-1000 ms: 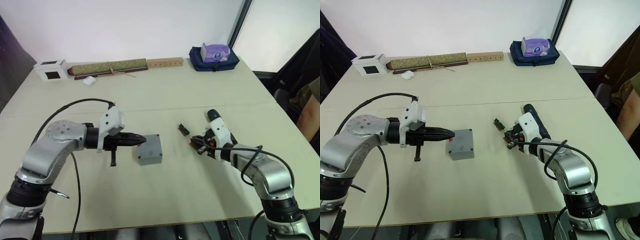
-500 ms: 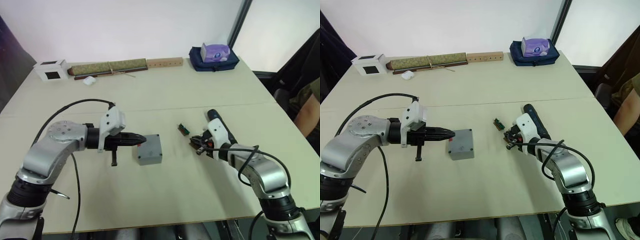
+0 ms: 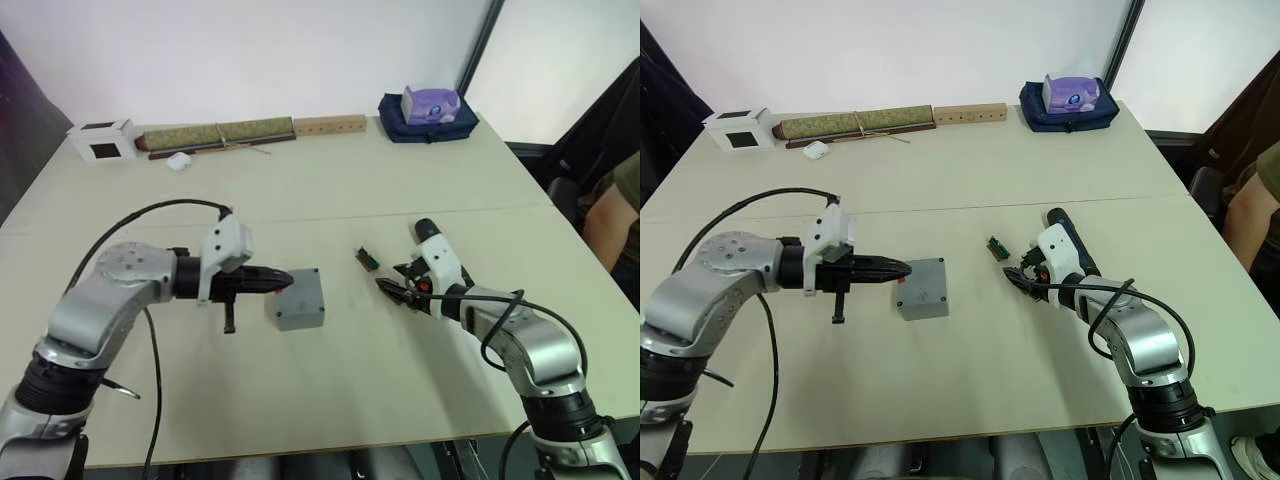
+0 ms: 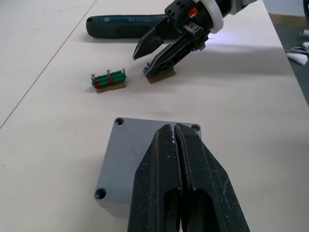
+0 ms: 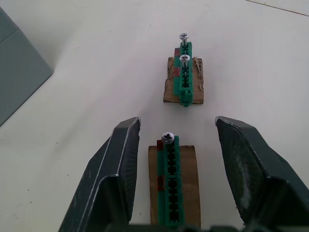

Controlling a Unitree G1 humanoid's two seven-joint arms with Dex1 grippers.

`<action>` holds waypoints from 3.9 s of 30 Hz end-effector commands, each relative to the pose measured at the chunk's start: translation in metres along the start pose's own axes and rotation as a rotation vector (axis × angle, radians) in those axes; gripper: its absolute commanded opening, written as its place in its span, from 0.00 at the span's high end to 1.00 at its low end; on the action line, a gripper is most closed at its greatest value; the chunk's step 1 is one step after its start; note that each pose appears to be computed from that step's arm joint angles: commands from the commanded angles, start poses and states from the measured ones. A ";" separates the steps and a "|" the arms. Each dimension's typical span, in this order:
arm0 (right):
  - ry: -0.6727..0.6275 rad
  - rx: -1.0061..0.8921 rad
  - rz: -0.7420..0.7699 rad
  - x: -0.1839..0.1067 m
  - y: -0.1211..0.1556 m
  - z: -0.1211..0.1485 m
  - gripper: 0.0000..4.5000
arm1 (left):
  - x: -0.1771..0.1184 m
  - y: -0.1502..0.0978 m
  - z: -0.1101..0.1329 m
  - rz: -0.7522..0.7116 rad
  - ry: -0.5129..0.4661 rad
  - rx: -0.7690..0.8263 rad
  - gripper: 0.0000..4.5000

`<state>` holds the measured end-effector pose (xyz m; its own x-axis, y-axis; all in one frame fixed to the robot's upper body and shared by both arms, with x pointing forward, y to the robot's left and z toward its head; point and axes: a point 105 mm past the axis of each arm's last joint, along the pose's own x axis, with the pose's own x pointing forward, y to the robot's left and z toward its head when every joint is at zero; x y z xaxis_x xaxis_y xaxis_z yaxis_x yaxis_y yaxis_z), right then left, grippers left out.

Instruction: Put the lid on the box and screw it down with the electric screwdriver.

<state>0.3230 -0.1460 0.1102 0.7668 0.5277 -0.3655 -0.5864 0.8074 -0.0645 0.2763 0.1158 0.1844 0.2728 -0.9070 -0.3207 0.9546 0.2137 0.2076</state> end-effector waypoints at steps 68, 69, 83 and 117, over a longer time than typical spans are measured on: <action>-0.037 -0.223 0.399 0.035 0.085 0.077 1.00 | -0.017 0.002 -0.014 0.116 0.045 0.002 1.00; -0.035 -0.226 0.400 0.035 0.085 0.076 1.00 | -0.017 0.002 -0.014 0.116 0.046 0.003 1.00; -0.031 -0.234 0.414 0.032 0.087 0.078 1.00 | -0.014 0.002 -0.013 0.112 0.039 0.006 1.00; -0.015 -0.305 0.372 0.018 0.069 0.093 0.07 | -0.004 -0.002 -0.006 0.083 -0.013 0.012 1.00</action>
<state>0.3217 -0.0517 0.1603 0.4660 0.7640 -0.4463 -0.8793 0.4561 -0.1373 0.2774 0.1301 0.1670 0.3722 -0.8707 -0.3215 0.9256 0.3226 0.1979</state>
